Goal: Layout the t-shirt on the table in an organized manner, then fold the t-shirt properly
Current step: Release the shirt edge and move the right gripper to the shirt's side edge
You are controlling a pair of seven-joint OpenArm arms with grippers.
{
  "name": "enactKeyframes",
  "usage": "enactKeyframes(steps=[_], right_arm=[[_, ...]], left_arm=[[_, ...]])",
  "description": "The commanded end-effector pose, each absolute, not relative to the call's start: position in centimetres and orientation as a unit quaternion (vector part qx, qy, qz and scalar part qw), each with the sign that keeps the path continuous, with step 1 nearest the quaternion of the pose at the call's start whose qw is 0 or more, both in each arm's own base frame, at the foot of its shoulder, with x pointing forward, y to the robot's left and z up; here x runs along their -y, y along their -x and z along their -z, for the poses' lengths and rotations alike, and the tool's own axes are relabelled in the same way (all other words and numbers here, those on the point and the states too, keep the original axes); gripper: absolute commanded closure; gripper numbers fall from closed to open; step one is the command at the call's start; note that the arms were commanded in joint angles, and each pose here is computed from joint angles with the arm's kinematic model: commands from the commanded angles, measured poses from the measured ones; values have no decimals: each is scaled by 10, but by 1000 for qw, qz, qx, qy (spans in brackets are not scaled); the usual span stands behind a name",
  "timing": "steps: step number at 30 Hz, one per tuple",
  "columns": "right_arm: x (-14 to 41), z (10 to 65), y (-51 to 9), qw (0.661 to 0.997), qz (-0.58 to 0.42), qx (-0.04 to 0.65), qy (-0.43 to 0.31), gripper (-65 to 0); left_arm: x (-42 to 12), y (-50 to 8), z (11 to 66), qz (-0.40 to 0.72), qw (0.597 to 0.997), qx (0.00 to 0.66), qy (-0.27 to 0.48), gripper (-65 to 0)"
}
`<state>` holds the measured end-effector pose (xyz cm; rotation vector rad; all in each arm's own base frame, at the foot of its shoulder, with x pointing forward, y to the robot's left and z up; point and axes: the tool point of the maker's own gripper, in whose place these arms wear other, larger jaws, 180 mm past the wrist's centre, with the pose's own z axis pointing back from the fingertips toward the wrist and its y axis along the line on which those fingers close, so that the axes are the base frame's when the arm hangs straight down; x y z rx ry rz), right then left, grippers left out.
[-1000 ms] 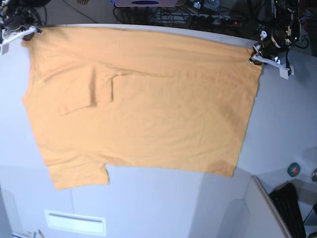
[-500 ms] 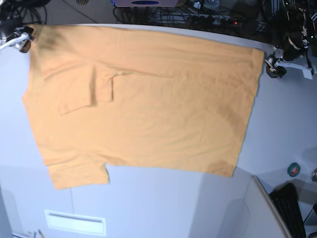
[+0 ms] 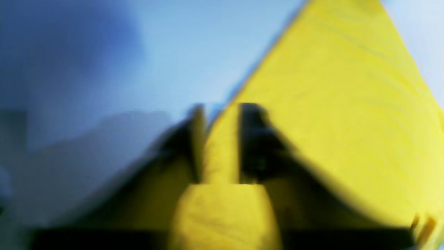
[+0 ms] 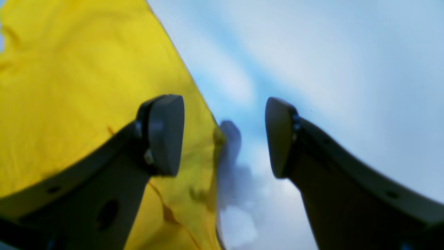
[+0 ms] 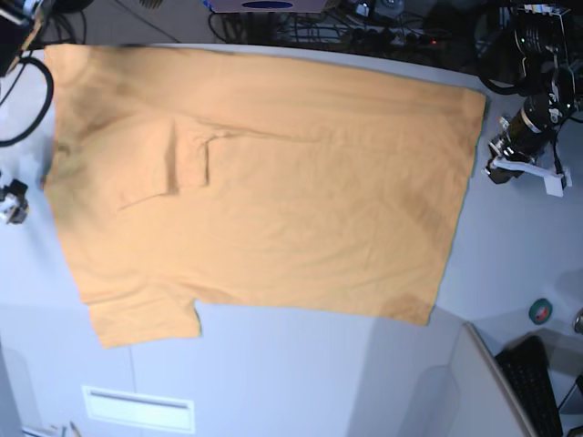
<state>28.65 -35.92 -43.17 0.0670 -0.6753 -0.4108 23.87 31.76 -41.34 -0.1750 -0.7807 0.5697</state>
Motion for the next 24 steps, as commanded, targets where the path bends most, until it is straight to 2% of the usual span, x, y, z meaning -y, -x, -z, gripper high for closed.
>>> enactKeyframes(steps=[1, 6, 10, 16, 18, 21, 24], right_arm=[[373, 420, -307, 916, 198, 347, -26, -357], [363, 455, -340, 926, 185, 326, -40, -357], [350, 486, -333, 936, 182, 298, -45, -356], [324, 500, -326, 944, 155, 287, -56, -348], [319, 498, -325, 943, 146, 292, -57, -293], [317, 496, -324, 943, 138, 299, -55, -165], [318, 496, -324, 942, 139, 299, -55, -74]], left_arm=[[-322, -249, 403, -265, 877, 393, 79, 0], [-309, -255, 406, -249, 884, 387, 89, 0], [-312, -253, 406, -250, 884, 387, 85, 0], [-314, -251, 409, -254, 884, 383, 84, 0], [-317, -249, 416, -261, 886, 375, 82, 0], [-319, -245, 423, -267, 888, 366, 80, 0], [-318, -244, 424, -267, 889, 365, 80, 0]])
